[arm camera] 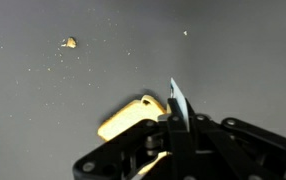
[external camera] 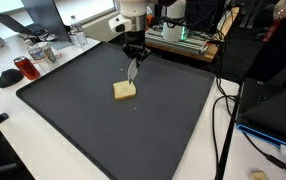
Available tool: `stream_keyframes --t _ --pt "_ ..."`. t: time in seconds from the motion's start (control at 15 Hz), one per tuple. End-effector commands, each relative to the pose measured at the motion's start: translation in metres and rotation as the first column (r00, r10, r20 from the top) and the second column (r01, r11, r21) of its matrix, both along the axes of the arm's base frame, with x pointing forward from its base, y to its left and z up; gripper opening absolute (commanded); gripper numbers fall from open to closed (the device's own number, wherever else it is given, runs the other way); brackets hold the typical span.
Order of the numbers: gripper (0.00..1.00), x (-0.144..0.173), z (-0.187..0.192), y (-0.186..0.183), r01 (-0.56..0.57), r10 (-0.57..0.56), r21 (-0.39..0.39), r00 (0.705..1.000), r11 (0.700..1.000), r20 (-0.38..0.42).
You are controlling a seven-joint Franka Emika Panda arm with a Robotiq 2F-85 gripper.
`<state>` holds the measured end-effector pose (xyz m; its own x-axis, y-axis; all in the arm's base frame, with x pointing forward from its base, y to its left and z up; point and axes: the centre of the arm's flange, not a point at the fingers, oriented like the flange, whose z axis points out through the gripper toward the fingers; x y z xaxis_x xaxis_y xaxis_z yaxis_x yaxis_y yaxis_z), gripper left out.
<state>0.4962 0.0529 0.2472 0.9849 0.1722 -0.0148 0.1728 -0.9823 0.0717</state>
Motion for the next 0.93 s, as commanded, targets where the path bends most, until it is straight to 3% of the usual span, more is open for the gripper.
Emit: stream_keyframes --t 0.0,0.87 --pt "0.01 0.020 -0.016 -0.006 0.038 -0.038 -0.038 0.999 0.999 0.001" --pt "0.01 0.045 -0.047 -0.019 0.122 -0.122 -0.047 0.992 0.991 0.001"
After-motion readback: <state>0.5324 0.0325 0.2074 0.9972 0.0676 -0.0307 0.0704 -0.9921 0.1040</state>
